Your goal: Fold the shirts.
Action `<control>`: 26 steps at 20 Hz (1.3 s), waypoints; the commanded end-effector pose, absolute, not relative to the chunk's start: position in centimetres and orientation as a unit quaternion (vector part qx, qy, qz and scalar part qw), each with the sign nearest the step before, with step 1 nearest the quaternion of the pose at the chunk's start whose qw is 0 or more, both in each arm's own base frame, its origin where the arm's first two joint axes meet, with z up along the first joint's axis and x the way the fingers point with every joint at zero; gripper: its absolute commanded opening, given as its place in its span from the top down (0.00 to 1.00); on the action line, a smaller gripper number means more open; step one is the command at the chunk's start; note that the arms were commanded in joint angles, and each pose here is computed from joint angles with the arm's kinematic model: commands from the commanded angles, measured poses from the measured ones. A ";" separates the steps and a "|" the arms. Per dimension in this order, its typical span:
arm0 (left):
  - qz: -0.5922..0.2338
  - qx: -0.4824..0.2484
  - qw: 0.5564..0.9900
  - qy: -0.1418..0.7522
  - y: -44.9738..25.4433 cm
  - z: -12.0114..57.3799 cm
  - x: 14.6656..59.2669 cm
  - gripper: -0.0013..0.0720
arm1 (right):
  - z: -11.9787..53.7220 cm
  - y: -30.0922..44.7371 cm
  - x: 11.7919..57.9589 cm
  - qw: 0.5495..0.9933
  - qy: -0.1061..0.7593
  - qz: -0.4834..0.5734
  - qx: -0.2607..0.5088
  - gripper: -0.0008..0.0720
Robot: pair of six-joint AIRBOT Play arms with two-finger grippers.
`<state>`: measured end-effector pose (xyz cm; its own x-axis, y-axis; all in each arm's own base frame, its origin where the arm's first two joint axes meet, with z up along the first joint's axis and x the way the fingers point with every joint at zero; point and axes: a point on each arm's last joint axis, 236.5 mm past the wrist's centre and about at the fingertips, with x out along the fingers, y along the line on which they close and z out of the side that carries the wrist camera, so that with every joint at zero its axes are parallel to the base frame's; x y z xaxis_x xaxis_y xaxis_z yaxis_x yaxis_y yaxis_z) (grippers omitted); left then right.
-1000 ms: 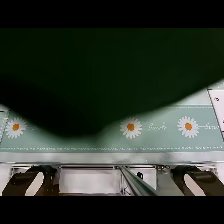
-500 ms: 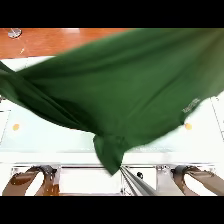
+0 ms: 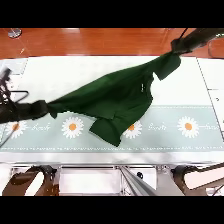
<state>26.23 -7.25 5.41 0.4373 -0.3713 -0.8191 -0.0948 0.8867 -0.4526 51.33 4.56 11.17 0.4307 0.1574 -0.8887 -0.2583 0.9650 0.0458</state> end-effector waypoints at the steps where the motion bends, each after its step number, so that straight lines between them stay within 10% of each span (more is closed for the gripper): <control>1: -0.070 -0.242 0.784 0.567 -7.5 0.1 24.0 0.95 | 7.0 5.7 50.5 0.804 0.570 0.163 -0.046 0.42; 13: -0.082 -0.216 0.802 0.551 -7.2 -0.3 24.7 0.95 | 7.4 -3.1 35.4 0.745 0.654 0.075 0.105 0.40; 21: -0.128 -0.232 0.802 0.535 -9.2 0.9 25.1 0.95 | -4.5 8.6 24.0 0.716 0.533 0.088 0.442 0.30; 26: -0.128 -0.233 0.802 0.534 -9.2 0.9 25.1 0.95 | -6.4 11.1 23.3 0.713 0.517 0.110 0.461 0.31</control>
<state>25.06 -9.01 0.78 0.3939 -0.4454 -0.8040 -0.0497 0.8632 -0.5025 23.26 9.86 -5.36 0.3775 0.6301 -0.6786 0.3113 0.6038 0.7338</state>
